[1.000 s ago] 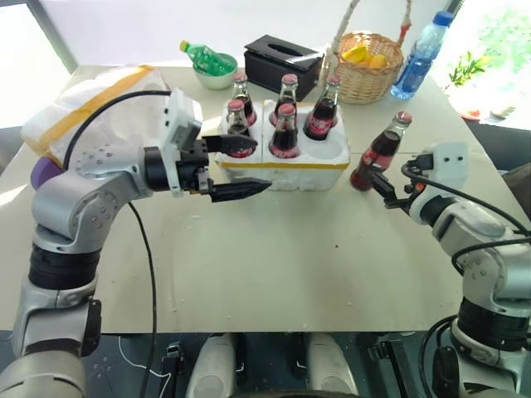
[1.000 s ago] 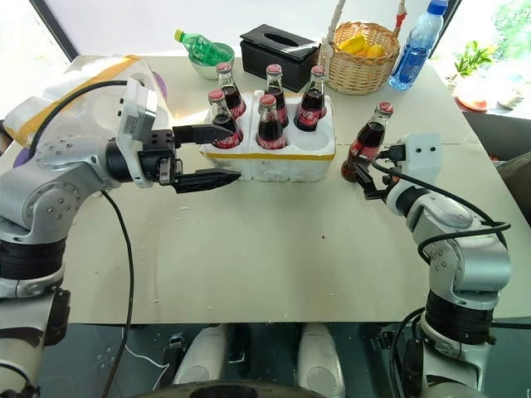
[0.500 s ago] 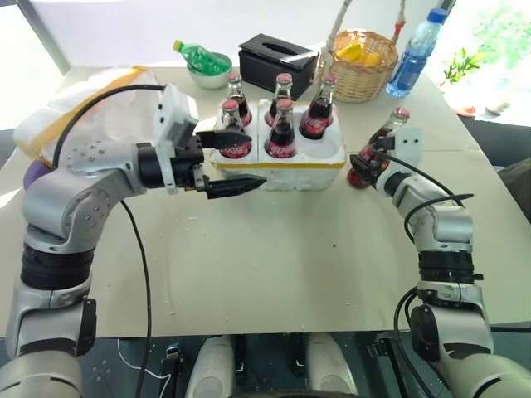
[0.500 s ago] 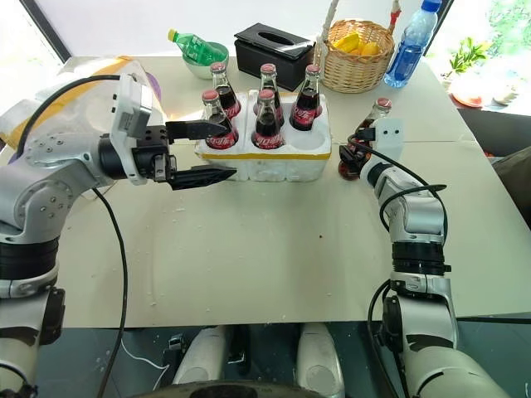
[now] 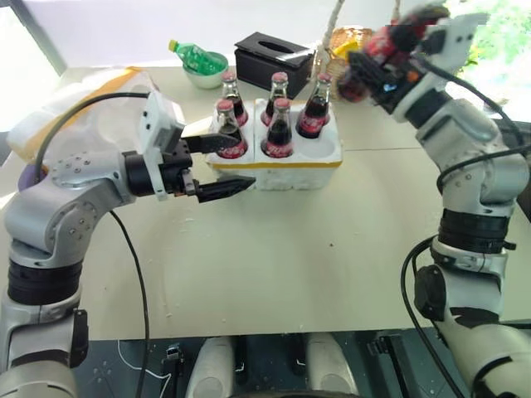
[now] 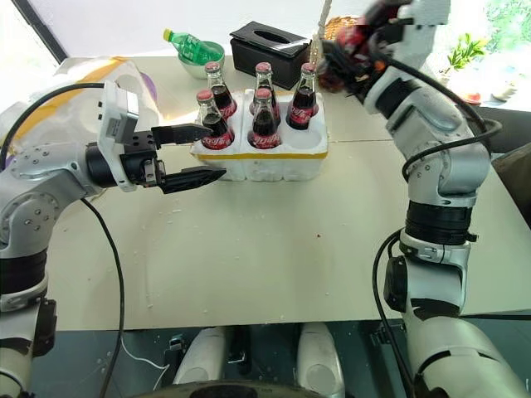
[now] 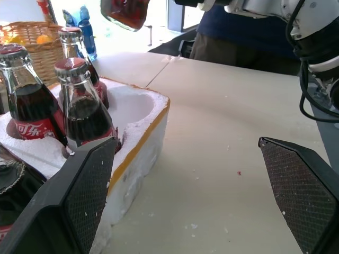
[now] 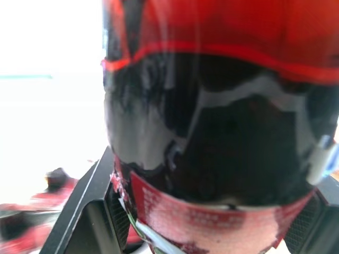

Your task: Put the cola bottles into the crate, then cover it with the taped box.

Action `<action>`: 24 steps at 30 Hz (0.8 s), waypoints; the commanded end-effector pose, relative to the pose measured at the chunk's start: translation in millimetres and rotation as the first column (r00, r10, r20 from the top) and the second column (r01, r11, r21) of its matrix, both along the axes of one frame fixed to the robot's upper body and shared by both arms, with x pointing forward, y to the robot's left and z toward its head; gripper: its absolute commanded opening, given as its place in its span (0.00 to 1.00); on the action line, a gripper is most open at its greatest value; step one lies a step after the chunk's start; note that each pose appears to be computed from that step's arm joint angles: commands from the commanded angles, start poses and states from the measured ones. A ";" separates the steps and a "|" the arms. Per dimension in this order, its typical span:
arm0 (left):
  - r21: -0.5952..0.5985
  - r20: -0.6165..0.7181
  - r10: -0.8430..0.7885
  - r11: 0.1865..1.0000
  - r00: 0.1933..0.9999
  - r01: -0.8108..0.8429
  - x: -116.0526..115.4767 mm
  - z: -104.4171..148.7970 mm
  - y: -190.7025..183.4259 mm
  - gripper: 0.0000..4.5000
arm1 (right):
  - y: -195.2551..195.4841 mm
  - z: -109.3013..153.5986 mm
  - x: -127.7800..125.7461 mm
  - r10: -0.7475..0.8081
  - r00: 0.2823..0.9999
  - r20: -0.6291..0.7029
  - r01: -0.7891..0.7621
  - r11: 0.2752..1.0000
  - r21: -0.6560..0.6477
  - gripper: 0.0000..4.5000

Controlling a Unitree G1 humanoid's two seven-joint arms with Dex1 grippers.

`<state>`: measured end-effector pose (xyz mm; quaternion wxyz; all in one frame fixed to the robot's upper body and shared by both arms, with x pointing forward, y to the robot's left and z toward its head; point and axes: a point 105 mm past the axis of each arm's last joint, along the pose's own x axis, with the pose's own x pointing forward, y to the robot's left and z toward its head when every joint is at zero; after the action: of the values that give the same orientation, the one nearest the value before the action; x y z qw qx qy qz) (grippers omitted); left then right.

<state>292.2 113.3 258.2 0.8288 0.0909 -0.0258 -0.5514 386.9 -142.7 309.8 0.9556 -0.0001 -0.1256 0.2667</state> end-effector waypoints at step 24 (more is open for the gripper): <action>0.048 0.060 0.137 0.989 0.989 -0.140 -18.0 8.5 42.6 1.00 | 9.4 -88.7 14.5 -0.052 0.967 -0.248 -0.003 0.977 -0.213 0.99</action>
<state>283.5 149.5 252.6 0.8591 0.1127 -0.0051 -0.4991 409.6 -127.4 206.2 0.9623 -0.0736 0.0481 0.2575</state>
